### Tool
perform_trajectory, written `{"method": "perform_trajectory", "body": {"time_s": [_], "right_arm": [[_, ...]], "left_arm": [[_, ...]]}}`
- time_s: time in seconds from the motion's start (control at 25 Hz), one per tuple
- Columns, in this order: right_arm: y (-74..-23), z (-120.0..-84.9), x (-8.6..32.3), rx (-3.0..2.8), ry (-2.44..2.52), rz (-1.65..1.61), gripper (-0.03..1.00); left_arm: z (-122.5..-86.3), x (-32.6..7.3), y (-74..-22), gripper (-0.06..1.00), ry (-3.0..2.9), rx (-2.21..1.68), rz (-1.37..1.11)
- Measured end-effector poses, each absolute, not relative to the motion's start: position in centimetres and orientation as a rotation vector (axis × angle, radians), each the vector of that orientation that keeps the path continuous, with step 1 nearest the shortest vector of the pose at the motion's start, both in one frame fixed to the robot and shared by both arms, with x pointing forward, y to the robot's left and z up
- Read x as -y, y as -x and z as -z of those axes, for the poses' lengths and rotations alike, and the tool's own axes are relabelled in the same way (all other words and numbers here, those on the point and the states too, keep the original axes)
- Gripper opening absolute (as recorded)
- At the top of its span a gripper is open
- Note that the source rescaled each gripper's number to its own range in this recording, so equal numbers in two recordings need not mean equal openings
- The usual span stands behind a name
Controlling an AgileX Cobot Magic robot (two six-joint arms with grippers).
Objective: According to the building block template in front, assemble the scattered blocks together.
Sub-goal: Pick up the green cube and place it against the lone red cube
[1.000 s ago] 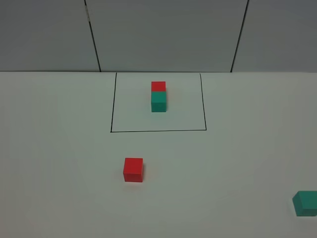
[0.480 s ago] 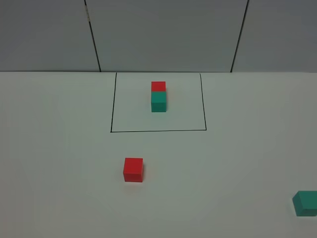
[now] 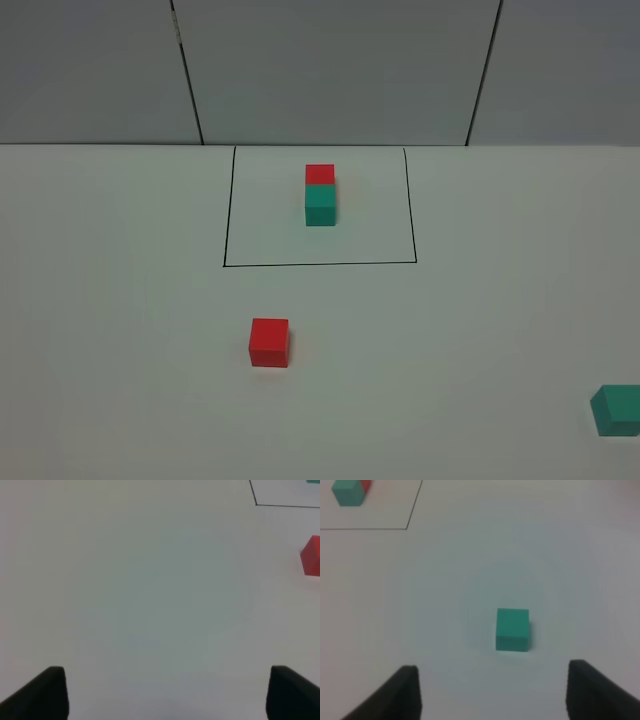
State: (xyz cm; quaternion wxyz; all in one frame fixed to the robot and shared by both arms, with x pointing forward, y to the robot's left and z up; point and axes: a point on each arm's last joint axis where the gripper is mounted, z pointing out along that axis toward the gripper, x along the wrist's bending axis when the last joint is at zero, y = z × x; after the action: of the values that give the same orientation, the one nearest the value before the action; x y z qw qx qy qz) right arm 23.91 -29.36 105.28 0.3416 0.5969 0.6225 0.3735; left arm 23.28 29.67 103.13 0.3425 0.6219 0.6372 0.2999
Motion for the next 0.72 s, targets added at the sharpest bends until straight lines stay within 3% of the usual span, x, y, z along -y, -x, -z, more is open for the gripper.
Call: {"method": "perform_trajectory", "body": {"time_s": [0.12,0.36,0.72], "right_arm": [[-23.91,-105.28,29.36,-1.619,-1.553,-0.971,0.63],[-23.91,-105.28,29.36,-1.619,-1.553,-0.971,0.95],[-23.91,-105.28,29.36,-1.618,-1.554,-0.972,0.99]], "left_arm": [[-103.13,-29.67,-23.28,0.91,-1.617,-1.656,-0.780],[-103.13,-29.67,-23.28,0.91,-1.617,-1.656,-0.780],[-103.13,-29.67,-23.28,0.91,-1.617,-1.656,-0.780]]}}
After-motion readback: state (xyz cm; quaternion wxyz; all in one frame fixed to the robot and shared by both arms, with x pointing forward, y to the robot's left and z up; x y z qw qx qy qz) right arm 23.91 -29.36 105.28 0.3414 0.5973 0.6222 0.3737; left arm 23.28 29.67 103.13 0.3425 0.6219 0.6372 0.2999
